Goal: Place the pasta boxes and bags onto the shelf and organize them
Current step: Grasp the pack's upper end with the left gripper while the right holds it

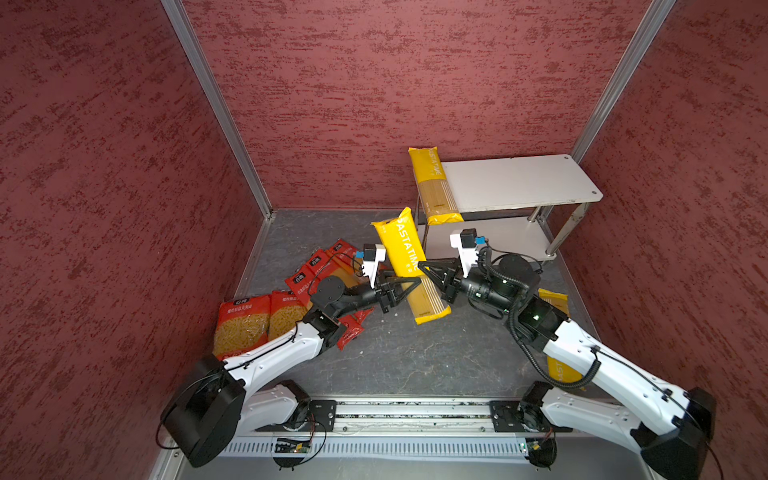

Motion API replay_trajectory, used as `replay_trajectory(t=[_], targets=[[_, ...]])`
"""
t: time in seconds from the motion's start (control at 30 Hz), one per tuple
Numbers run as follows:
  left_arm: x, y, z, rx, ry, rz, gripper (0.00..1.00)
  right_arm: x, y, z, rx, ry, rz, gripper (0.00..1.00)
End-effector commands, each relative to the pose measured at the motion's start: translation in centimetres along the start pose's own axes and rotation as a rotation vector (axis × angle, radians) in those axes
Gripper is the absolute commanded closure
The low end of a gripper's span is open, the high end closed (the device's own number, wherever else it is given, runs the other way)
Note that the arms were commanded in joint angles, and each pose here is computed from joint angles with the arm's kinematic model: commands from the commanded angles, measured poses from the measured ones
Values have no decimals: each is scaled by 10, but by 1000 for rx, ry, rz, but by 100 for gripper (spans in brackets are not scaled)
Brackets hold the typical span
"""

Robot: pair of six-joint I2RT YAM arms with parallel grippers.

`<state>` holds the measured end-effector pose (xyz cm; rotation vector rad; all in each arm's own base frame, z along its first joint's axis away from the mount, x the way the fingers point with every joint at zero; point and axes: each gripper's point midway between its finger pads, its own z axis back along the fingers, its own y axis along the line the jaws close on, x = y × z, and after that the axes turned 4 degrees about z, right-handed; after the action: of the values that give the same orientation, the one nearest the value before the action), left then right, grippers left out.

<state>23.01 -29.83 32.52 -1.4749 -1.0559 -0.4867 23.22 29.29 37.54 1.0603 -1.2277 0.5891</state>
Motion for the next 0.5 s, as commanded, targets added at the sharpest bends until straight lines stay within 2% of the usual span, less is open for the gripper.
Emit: replay_trajectory(t=[0.0,0.2,0.33,0.47], targets=[[17,-23,-5,-87,-25,-48,79,59,35,18,105,-206,51,96],[32,-25,-7,-54,-52,-46,86,52,18,28,36,-251,6,69],[47,-26,-10,-25,-84,-44,90,45,4,39,-13,-282,-47,58],[70,-22,-12,26,-147,-26,91,30,-22,51,-109,-308,-155,46]])
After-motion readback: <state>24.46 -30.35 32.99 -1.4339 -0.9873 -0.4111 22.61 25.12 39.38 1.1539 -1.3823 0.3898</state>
